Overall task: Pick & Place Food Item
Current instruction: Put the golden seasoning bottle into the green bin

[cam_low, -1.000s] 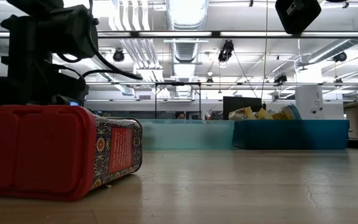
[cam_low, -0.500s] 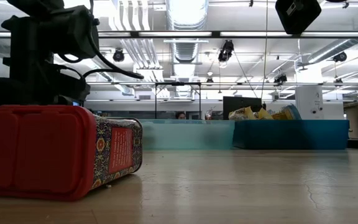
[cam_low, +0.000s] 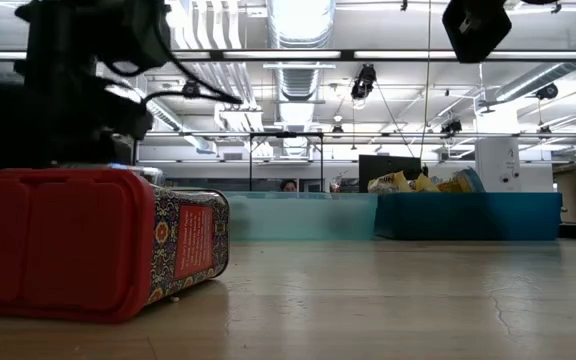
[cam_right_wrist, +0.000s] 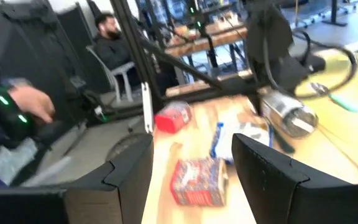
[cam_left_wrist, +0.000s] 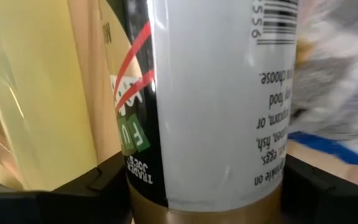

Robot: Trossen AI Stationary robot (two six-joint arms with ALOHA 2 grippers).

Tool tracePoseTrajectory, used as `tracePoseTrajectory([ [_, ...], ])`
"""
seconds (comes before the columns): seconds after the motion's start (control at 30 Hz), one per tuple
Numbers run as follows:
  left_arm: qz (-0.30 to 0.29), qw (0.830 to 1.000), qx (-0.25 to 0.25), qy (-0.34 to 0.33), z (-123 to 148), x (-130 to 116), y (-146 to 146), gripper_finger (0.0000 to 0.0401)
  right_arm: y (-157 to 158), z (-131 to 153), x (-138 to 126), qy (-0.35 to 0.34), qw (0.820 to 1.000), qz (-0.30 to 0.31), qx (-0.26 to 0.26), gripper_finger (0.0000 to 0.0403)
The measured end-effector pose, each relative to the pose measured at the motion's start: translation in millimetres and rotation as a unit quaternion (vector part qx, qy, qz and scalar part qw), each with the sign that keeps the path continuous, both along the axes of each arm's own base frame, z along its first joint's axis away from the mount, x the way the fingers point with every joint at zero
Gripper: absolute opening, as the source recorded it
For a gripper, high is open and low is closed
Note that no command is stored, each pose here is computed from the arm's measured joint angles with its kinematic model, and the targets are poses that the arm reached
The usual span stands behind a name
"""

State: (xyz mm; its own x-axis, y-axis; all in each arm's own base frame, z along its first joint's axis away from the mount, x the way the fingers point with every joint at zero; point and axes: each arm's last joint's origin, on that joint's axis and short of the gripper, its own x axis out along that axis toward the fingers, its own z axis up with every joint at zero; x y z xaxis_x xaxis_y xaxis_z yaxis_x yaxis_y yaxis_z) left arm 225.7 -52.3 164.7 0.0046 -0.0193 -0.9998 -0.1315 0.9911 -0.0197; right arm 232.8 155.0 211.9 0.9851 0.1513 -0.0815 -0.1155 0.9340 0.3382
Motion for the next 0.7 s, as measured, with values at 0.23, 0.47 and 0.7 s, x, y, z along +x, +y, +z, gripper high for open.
tracePoseTrajectory([
  [0.23, -0.002, 0.999, -0.036, -0.019, 28.4, 14.9, -5.7, 0.0272, -2.3, -6.6, -0.2, 0.016, 0.993, -0.014, -0.112, 0.0214],
  [0.47, 0.010, 0.990, -0.116, -0.083, 61.1, 36.7, -13.5, 0.0272, 4.7, 9.8, 10.6, 0.023, 0.964, -0.016, -0.264, 0.0214],
  [0.7, 0.067, 0.970, -0.178, -0.150, 88.5, 57.6, -6.9, 0.0272, 19.7, 19.7, 39.2, 0.162, 0.902, -0.077, -0.394, 0.0214],
])
